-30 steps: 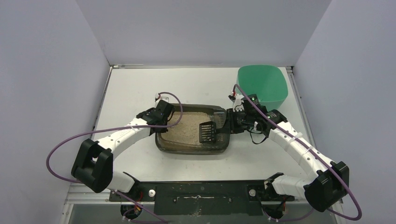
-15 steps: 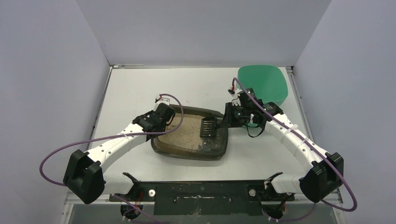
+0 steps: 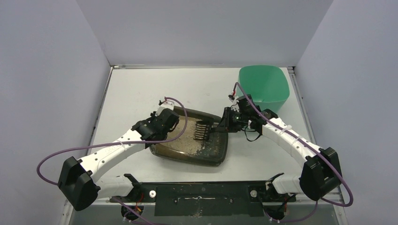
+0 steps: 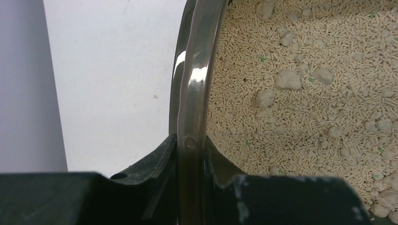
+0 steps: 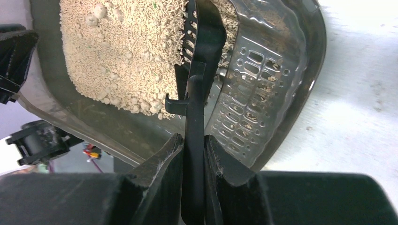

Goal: Clean the litter box

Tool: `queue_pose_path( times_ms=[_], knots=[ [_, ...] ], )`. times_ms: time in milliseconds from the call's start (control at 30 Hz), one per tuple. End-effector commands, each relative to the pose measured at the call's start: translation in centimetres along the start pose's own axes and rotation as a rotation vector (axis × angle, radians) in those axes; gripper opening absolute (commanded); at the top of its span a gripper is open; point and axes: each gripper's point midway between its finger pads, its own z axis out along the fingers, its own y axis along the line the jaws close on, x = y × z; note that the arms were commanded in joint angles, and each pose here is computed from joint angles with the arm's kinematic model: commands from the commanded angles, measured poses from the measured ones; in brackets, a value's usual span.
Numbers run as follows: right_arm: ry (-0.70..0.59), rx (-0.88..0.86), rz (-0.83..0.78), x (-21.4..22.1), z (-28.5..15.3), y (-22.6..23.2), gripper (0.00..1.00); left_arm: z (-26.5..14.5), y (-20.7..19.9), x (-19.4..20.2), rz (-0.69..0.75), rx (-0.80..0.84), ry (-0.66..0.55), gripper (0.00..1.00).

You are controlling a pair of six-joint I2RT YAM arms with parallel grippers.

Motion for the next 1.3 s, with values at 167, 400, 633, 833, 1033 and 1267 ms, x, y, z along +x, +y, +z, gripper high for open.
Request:
queue_pose_path(
  times_ms=[167,400,633,833,1033,1267],
  knots=[
    [0.016,-0.248,0.088,1.8,2.5,3.5,0.00,-4.8,1.0,-9.1,-0.165,0.050,-0.337,0.00],
    [0.008,-0.348,0.064,2.3,3.8,6.2,0.00,-6.0,1.3,-10.0,-0.150,0.056,-0.394,0.00],
    [-0.040,-0.434,0.054,1.1,4.5,8.6,0.00,-7.3,1.1,-11.0,-0.135,0.075,-0.444,0.00],
    [-0.057,-0.551,0.025,0.4,4.4,11.3,0.00,-8.6,0.7,-12.3,-0.113,0.103,-0.501,0.00],
    [-0.047,-0.645,0.001,0.8,4.3,12.9,0.00,-9.9,0.4,-13.4,-0.091,0.126,-0.551,0.00],
    [-0.030,-0.751,-0.025,1.4,4.4,15.1,0.00,-10.5,0.2,-13.7,-0.090,0.141,-0.572,0.00]
  ],
)
